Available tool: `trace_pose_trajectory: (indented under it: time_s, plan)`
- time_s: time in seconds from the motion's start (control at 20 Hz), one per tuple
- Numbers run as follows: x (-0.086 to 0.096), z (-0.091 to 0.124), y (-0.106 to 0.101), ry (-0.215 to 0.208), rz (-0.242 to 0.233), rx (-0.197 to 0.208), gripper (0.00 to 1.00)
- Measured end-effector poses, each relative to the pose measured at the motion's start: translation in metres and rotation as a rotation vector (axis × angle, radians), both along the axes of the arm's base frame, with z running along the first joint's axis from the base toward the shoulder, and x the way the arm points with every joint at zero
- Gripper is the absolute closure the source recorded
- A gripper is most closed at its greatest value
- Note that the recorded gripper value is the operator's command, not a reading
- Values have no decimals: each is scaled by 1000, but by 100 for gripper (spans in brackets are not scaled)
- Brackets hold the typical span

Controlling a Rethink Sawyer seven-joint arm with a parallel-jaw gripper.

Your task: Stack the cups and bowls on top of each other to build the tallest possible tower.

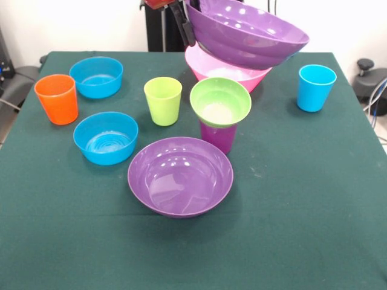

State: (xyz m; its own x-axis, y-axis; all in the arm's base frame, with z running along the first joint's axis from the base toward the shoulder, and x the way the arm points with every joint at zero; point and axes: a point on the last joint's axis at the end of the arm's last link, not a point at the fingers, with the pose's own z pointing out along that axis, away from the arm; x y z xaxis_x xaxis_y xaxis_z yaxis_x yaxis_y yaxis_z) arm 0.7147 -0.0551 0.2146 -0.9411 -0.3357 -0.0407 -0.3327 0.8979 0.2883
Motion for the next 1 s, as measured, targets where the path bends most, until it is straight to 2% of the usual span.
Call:
trace_pose_trajectory:
  time_s: [1.0]
  plan:
    - [-2,-1,-9,-4,-3,-4,100]
